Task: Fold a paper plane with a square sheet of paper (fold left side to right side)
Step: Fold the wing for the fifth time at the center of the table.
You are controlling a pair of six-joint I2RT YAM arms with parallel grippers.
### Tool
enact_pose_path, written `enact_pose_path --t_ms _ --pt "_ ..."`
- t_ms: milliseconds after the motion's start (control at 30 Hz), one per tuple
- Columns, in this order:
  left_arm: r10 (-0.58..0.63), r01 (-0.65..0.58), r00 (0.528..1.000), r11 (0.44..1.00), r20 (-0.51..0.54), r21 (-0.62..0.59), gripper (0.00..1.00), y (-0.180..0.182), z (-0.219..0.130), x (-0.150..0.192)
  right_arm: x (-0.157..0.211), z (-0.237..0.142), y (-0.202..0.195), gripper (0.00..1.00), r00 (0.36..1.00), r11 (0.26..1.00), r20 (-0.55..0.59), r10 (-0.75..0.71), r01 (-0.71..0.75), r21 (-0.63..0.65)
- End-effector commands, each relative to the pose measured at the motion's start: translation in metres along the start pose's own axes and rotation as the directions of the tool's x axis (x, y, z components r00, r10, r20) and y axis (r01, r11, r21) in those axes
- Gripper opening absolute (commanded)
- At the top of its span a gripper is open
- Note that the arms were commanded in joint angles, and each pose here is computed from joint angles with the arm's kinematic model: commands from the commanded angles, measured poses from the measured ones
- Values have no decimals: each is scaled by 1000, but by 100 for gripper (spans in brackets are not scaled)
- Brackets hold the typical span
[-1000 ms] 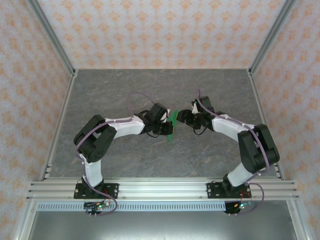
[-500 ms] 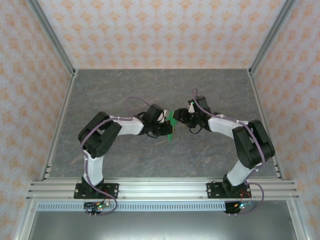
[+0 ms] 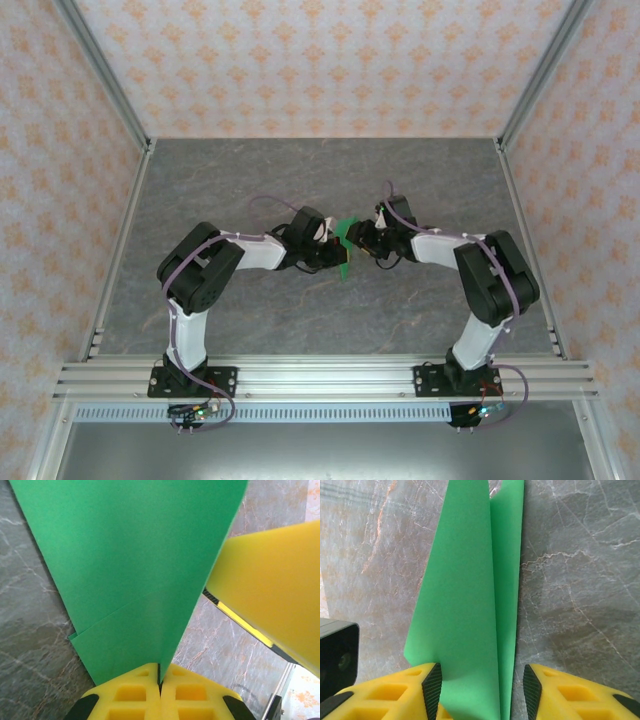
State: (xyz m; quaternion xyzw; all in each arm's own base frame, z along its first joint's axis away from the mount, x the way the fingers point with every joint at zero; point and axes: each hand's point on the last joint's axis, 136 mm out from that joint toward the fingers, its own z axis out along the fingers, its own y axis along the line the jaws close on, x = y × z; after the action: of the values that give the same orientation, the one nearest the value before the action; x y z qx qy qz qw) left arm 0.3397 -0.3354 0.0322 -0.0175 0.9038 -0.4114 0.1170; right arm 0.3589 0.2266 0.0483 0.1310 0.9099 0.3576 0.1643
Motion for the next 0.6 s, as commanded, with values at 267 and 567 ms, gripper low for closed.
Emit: enact_pose_path --t_ms 267,567 --pt "-37 36 999 998 18 58 3 -8 -2 -8 -11 12 10 50 1000 1000 -1 15 -15 -22" --pt "-50 50 999 997 11 55 5 -6 1 -9 0 23 -20 48 995 991 -59 80 -73 108"
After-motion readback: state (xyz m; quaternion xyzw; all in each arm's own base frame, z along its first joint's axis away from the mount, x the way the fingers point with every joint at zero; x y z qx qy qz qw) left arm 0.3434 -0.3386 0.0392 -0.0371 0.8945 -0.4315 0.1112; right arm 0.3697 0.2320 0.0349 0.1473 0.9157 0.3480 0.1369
